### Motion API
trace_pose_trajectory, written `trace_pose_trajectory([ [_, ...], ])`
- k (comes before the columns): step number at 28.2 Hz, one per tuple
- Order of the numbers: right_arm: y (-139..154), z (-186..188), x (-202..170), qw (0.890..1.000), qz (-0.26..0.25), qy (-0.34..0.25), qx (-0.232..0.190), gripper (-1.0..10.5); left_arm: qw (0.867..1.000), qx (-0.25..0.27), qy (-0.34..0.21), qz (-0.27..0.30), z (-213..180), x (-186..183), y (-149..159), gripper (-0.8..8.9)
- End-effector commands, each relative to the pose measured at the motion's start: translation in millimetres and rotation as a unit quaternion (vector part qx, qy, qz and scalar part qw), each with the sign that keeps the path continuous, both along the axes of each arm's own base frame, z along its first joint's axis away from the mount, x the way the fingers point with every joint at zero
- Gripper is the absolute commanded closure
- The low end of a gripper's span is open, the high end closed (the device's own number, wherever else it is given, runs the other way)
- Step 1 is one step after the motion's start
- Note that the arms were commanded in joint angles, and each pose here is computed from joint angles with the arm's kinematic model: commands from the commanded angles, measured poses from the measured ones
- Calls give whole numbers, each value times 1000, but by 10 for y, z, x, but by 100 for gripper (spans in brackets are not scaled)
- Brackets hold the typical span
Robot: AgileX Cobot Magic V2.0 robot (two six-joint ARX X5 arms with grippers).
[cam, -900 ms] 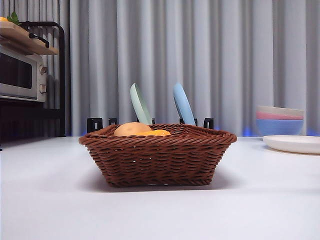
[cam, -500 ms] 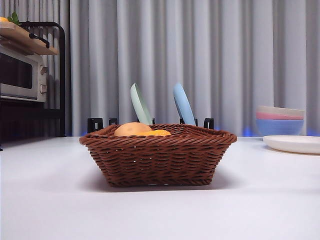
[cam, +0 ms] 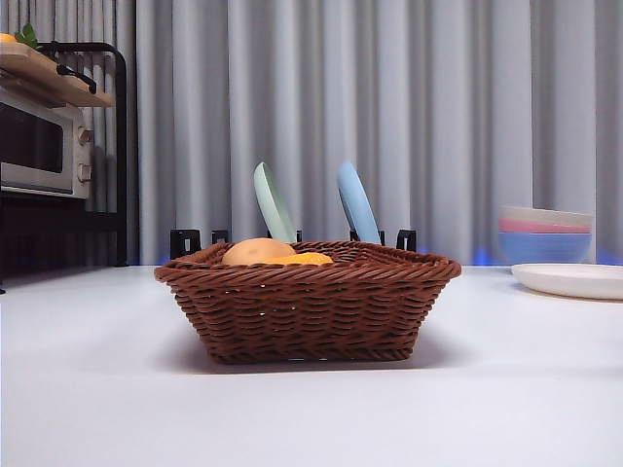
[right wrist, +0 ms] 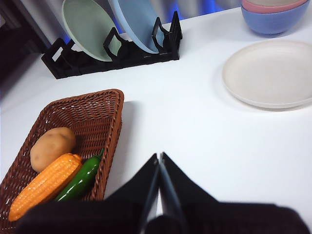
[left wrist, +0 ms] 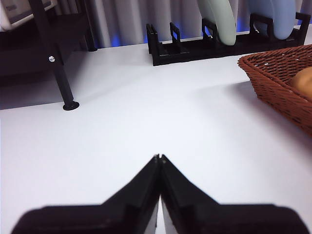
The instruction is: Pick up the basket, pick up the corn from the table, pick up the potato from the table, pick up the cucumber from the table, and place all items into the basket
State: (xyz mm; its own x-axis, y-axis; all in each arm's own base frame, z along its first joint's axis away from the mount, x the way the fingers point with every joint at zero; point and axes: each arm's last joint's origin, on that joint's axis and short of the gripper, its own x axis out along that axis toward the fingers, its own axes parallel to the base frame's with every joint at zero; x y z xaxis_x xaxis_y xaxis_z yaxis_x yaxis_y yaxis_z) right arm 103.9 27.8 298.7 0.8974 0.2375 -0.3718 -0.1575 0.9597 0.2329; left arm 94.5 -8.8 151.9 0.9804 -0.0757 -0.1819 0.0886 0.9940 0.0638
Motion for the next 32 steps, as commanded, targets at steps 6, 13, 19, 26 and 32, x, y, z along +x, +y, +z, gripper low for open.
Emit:
trace_pose_trajectory([
  [6, -29, 32, -53, 999, -25, -23, -20, 945, 1000, 6, 5, 1, -40, 4, 3, 814],
  [13, -45, 166, -47, 978, -18, -187, -84, 945, 1000, 6, 5, 1, -40, 4, 3, 814],
  [19, -73, -137, -104, 961, 30, -261, -92, 945, 1000, 6, 5, 1, -40, 4, 3, 814],
  [26, -137, -717, -119, 969, 2, -228, -100, 945, 1000, 6, 5, 1, -40, 4, 3, 814],
  [32, -137, -1024, -115, 971, 3, -217, -101, 945, 1000, 6, 5, 1, -40, 4, 3, 814],
])
